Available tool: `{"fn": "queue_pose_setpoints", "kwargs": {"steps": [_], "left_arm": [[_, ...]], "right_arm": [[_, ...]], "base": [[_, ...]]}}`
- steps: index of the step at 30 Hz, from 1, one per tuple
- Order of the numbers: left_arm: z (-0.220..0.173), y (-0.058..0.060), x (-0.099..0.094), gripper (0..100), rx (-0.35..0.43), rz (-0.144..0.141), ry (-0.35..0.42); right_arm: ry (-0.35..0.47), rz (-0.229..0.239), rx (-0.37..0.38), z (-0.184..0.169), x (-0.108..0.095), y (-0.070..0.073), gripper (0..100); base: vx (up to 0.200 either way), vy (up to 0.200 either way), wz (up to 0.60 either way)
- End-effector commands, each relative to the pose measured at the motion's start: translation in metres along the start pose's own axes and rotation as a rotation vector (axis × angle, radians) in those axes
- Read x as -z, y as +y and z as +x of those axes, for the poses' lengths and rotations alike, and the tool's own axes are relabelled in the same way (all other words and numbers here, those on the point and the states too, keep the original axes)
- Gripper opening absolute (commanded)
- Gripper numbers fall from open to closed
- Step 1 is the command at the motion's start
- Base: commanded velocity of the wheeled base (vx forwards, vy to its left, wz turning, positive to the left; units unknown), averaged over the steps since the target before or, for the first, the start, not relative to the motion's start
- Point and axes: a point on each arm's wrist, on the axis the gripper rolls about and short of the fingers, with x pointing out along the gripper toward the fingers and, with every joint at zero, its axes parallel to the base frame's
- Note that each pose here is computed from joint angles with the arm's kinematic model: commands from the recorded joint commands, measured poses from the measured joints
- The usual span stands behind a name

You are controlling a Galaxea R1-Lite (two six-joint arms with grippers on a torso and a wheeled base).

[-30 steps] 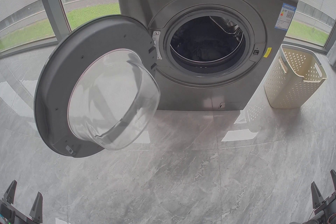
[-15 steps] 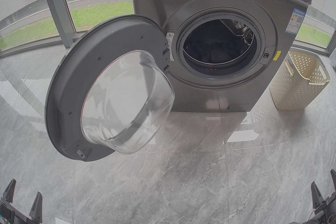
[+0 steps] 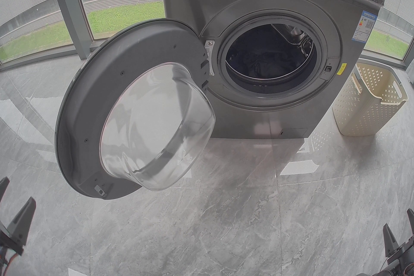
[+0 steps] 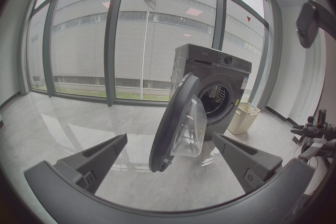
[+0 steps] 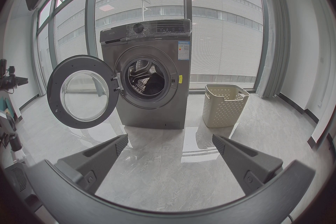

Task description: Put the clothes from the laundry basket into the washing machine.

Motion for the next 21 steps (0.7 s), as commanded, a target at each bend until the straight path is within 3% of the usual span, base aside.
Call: {"fn": "queue_pose_setpoints", "kwargs": {"steps": [1,10,13,17,21], "left_arm": [[0.089,0.013,-0.018,100,0.101,-0.081,0.198],[0.136,0.024,-0.010,100,0.098,-0.089,0.207],[0.137,0.021,-0.008,100,0.141,-0.084,0.203],[0.131,0.007,-0.006,100,0.265,-0.083,0.207],[0.127,-0.001,-0.001,100,0.322,-0.072,0.219]], "right_arm": [[0.003,0.000,0.000,0.000,0.005,0.000,100],[0.003,0.000,-0.002,0.000,0.005,0.000,100],[0.003,0.000,0.000,0.000,0.005,0.000,100],[0.003,0.000,-0.002,0.000,0.005,0.000,100],[0.003,-0.002,-0.002,0.000,0.005,0.000,100]], "base": [[0.000,0.000,0.00],[0.000,0.000,0.00],[0.000,0.000,0.00],[0.000,0.000,0.00],[0.000,0.000,0.00]]}}
